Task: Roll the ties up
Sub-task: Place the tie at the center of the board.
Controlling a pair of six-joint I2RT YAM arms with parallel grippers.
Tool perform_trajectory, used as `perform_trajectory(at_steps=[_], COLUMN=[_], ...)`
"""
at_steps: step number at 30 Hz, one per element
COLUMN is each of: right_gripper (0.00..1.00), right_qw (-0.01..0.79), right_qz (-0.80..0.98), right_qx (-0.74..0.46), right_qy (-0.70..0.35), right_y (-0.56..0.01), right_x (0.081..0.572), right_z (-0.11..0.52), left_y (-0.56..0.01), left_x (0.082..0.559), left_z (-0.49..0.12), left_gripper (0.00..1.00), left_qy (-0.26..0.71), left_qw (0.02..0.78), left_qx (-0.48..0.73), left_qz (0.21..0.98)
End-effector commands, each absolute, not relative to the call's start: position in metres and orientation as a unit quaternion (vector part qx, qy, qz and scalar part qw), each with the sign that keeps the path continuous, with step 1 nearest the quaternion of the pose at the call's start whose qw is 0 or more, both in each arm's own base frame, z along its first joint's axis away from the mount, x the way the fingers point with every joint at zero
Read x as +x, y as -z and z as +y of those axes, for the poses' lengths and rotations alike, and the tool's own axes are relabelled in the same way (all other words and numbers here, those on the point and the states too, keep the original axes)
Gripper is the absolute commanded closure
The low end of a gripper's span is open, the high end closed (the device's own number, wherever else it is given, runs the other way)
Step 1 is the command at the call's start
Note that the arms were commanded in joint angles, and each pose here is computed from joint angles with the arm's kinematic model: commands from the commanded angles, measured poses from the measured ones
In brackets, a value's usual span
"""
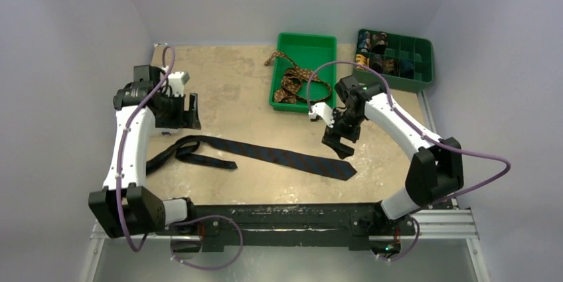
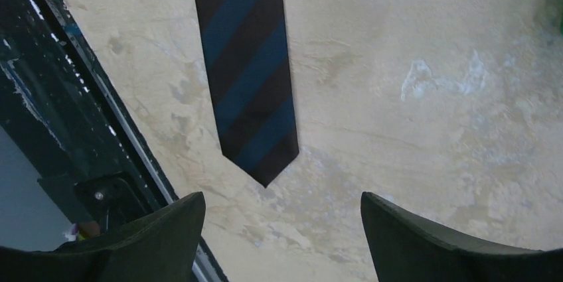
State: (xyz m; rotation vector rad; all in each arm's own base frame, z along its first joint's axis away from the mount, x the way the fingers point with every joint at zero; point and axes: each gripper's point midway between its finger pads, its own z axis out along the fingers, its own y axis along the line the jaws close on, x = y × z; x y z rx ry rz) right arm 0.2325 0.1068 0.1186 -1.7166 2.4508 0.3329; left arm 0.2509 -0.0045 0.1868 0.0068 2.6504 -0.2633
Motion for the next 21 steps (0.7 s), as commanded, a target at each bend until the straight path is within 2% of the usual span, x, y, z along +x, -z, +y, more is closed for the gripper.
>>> perform_trajectory(at_steps=[1,5,8,11,18,19,21], right_gripper=[0.15,0.20,0.23,0.28,0.36,0.39,0.59], right_qw=[0.128,0.130,0.116,0.106,0.099,0.093,0.082], right_qz=[0.780,0.739,0.720,0.706,0.692,0.691,0.693], right_qx=[-0.597,-0.654,-0.678,-0.696,-0.714,-0.716,-0.716], right_qy=[-0.139,-0.095,-0.089,-0.080,-0.043,-0.036,-0.024], right_y=[-0.108,-0.075,-0.060,-0.045,-0.017,-0.011,0.002], right_x=[0.238,0.226,0.211,0.199,0.186,0.183,0.181], right_z=[0.136,0.142,0.142,0.145,0.146,0.142,0.135], left_y=[-0.192,-0.175,-0.160,-0.152,-0.157,-0.157,-0.158], left_x=[0.262,0.258,0.257,0.263,0.269,0.267,0.262], left_z=[-0.006,-0.006,0.001,0.005,-0.006,-0.009,-0.017], left_gripper=[0.27,0.33,0.43,0.46,0.51,0.53,0.54], left_qy=[0.134,0.142,0.118,0.113,0.166,0.170,0.177], left_qw=[0.235,0.252,0.260,0.268,0.261,0.267,0.292], left_qx=[0.147,0.270,0.338,0.344,0.303,0.315,0.362], left_qz=[0.951,0.918,0.897,0.893,0.901,0.895,0.868])
